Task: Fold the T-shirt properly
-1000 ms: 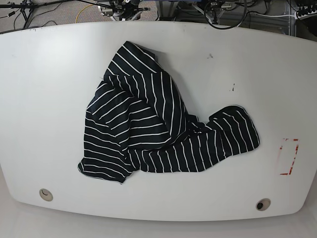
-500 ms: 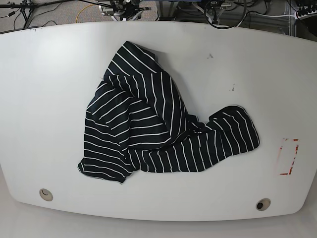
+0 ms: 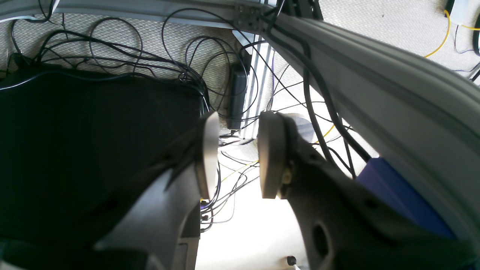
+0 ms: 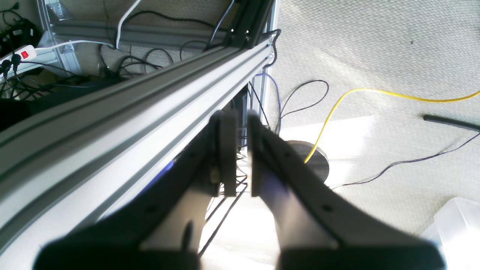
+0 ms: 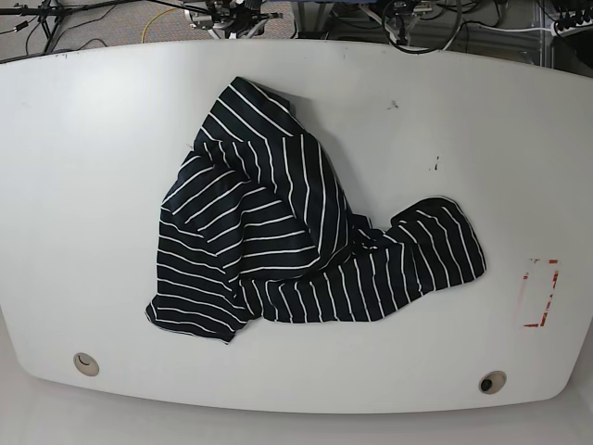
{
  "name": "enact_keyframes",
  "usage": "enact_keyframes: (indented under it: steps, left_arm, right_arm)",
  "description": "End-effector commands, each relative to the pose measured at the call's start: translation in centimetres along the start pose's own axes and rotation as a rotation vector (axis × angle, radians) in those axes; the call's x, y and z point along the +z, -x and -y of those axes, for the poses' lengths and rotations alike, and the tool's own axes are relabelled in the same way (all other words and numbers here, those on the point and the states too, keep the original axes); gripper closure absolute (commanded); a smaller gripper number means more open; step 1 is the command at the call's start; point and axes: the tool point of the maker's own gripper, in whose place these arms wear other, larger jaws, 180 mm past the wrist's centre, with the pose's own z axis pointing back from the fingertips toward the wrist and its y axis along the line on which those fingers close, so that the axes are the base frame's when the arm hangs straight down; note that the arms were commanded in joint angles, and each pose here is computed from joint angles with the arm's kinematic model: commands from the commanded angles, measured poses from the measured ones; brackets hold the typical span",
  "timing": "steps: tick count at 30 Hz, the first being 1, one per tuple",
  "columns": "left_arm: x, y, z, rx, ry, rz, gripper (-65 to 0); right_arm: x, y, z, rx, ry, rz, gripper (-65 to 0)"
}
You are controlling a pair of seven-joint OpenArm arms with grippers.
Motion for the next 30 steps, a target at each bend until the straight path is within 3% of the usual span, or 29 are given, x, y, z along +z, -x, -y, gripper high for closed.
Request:
enact_keyframes:
  steps: [1,30]
  left_arm:
    - [0.1,0.7,0.0,-0.001,0.001,-0.007,-15.8]
    - [0.3,2.0,-0.5,0.0,-0.001,-0.013,-15.8]
  right_arm:
    - [0.0,0.0,0.0,0.0,-0.002,0.007,-3.4]
    - [0.1,0.3,-0.1,0.012,-0.003,-0.003,-3.3]
